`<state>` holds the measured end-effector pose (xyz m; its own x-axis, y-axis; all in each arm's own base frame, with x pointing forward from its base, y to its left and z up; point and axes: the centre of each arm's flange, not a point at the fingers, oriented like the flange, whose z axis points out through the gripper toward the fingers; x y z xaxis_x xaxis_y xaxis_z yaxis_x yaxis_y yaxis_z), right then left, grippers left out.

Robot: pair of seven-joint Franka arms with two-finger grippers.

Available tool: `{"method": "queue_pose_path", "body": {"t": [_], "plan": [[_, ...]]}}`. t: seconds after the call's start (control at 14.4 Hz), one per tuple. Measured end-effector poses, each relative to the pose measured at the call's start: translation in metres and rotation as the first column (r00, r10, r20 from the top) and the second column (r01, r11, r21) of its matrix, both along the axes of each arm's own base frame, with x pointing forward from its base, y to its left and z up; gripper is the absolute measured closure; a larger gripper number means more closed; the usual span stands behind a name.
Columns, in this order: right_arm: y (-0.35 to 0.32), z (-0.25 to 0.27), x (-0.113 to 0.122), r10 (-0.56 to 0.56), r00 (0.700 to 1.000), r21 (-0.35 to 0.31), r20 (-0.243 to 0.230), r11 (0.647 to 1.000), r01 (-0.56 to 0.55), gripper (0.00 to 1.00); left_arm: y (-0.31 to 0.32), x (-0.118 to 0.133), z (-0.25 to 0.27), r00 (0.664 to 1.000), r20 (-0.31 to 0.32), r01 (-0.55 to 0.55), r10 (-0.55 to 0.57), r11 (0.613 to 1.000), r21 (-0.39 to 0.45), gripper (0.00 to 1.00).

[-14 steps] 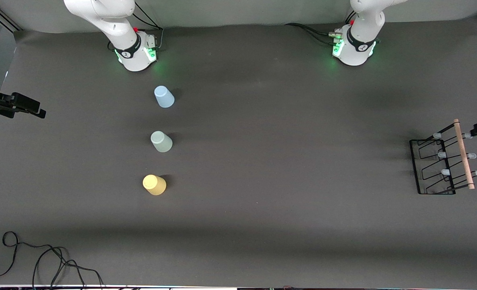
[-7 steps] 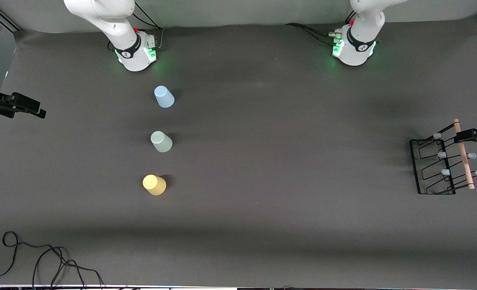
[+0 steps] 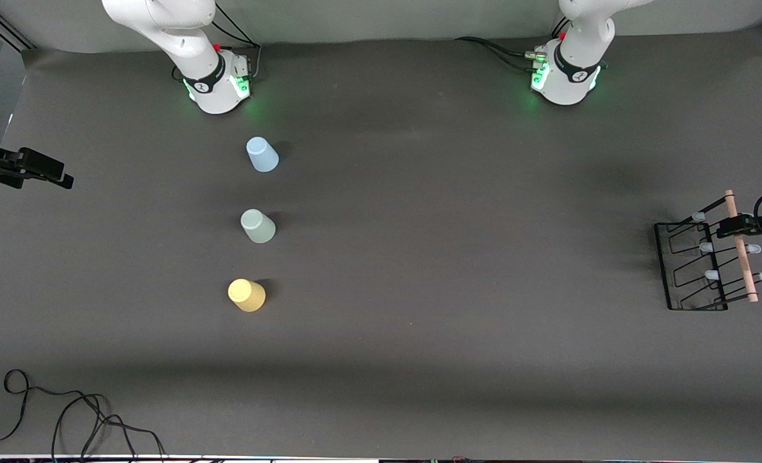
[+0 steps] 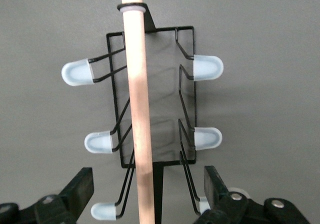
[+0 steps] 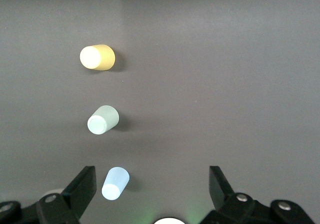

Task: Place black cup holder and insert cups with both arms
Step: 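Reach the left gripper down and grasp the rack's wooden dowel, then lift the black wire rack with the left gripper toward the table middle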

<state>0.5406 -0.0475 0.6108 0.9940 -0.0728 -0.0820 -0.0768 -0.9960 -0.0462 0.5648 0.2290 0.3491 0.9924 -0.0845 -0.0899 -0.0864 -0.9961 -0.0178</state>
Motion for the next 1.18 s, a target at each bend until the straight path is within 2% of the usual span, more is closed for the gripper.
{"method": "queue_pose_path", "body": {"t": [0.28,0.76,0.83,0.97,1.18], "plan": [[0.000,0.000,0.000,0.000,1.000,0.000,0.000,1.000,0.000,0.00,0.002,0.000,-0.011,1.000,-0.006,-0.003,0.003,1.000,0.000,0.04],[0.000,0.000,0.000,0.000,1.000,0.000,0.000,1.000,0.000,0.00,0.007,-0.001,-0.009,1.000,0.001,-0.011,0.011,1.000,0.002,0.80],[0.000,0.000,0.000,0.000,1.000,0.000,0.000,1.000,0.000,0.00,0.007,-0.001,-0.009,1.000,0.002,-0.012,0.012,1.000,0.002,0.84],[0.000,0.000,0.000,0.000,1.000,0.000,0.000,1.000,0.000,0.00,0.009,0.002,-0.004,1.000,0.014,-0.021,0.021,1.000,0.004,0.84],[0.000,0.000,0.000,0.000,1.000,0.000,0.000,1.000,0.000,0.00,0.013,0.013,0.045,0.998,0.031,-0.049,0.049,0.999,-0.007,0.84]]}}
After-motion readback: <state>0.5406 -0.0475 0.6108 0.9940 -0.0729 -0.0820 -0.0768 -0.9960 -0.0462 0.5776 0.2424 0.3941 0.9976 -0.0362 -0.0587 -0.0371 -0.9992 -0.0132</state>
